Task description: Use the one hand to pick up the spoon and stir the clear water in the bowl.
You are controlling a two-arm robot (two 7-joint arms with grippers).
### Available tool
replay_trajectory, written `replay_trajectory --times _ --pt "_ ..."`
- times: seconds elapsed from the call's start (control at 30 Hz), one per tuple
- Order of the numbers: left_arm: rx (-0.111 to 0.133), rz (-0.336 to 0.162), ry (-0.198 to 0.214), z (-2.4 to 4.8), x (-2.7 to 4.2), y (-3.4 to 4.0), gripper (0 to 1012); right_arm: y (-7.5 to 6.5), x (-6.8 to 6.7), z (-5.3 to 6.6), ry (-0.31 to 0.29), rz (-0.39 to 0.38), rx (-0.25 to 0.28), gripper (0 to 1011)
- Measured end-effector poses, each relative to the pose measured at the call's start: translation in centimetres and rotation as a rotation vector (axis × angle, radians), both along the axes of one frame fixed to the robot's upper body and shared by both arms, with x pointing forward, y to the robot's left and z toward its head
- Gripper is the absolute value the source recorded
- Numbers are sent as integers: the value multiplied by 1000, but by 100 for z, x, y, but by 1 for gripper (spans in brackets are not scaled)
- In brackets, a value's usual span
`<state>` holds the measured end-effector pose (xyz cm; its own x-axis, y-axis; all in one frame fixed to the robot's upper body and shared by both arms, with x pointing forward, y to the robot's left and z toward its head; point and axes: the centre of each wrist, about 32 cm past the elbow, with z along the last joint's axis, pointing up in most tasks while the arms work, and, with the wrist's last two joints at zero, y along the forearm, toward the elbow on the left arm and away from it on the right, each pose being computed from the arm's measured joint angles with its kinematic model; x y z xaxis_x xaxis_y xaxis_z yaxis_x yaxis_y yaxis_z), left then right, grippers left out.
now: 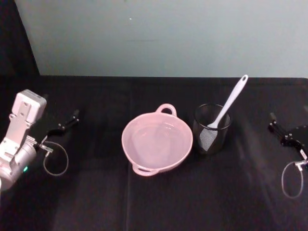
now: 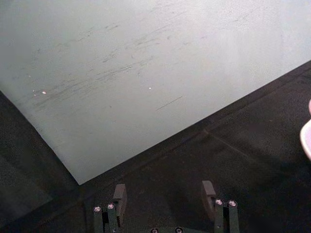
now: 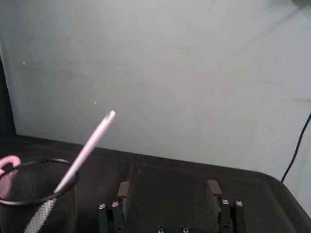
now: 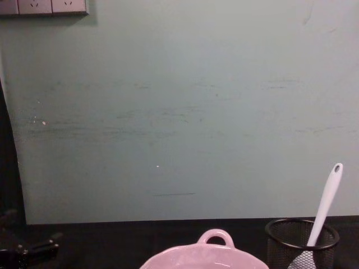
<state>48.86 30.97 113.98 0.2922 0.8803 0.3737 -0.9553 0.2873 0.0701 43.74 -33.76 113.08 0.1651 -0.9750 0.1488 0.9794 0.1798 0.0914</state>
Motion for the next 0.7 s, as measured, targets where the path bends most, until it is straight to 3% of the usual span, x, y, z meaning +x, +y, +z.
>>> replay_trajectory --times 0.17,0.7 --pt "0 0 0 0 0 1 1011 -31 56 -141 18 -10 9 1002" --pt "0 0 0 0 0 0 1011 -20 44 -105 11 -5 6 1002"
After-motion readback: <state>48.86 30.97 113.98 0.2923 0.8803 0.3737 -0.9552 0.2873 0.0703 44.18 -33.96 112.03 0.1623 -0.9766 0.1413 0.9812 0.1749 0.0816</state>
